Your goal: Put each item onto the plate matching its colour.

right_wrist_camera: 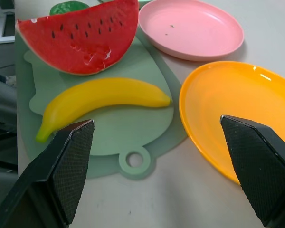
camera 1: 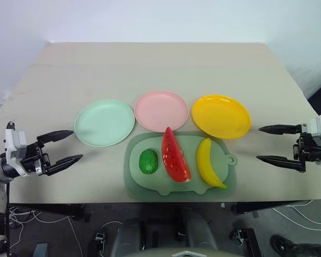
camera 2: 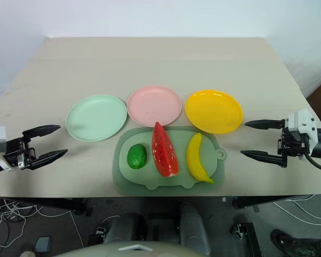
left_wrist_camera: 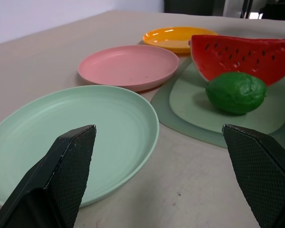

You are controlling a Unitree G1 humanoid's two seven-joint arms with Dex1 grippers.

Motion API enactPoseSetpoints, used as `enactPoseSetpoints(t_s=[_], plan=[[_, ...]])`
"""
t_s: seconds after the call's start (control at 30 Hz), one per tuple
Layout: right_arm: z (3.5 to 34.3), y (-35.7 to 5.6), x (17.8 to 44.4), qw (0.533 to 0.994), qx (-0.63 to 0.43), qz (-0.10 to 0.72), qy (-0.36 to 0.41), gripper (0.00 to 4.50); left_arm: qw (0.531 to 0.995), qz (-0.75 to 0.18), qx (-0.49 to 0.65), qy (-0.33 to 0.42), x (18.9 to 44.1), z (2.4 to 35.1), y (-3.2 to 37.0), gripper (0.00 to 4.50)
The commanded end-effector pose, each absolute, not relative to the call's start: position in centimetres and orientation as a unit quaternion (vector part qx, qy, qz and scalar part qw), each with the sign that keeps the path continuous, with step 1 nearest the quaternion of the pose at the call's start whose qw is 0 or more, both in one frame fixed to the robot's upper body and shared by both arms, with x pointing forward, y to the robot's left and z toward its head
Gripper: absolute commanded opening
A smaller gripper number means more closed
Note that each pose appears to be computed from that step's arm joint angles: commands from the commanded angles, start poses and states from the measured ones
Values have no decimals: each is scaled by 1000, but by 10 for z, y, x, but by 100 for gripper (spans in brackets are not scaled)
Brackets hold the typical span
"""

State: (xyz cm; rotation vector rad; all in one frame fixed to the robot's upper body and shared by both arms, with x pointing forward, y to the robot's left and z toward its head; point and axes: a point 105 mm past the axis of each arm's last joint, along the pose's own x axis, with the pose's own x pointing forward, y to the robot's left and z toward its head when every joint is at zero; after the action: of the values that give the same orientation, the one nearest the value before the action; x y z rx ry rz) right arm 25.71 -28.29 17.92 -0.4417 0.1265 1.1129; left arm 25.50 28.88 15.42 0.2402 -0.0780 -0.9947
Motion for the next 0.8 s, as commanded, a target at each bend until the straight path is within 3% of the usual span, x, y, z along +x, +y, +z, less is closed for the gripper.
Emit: enactPoseSetpoints(t_s=[0.03,0.43,0.8], plan=[[194,-289,251,824,-228,516,40,450,868,-478,132,-41,254,161,290,447],[188,-293,243,832,-218,508,52,450,867,-480,132,-34,255,162,293,447],[185,-281,238,830,-207,515,57,450,861,-490,134,-10,247,141,294,447]])
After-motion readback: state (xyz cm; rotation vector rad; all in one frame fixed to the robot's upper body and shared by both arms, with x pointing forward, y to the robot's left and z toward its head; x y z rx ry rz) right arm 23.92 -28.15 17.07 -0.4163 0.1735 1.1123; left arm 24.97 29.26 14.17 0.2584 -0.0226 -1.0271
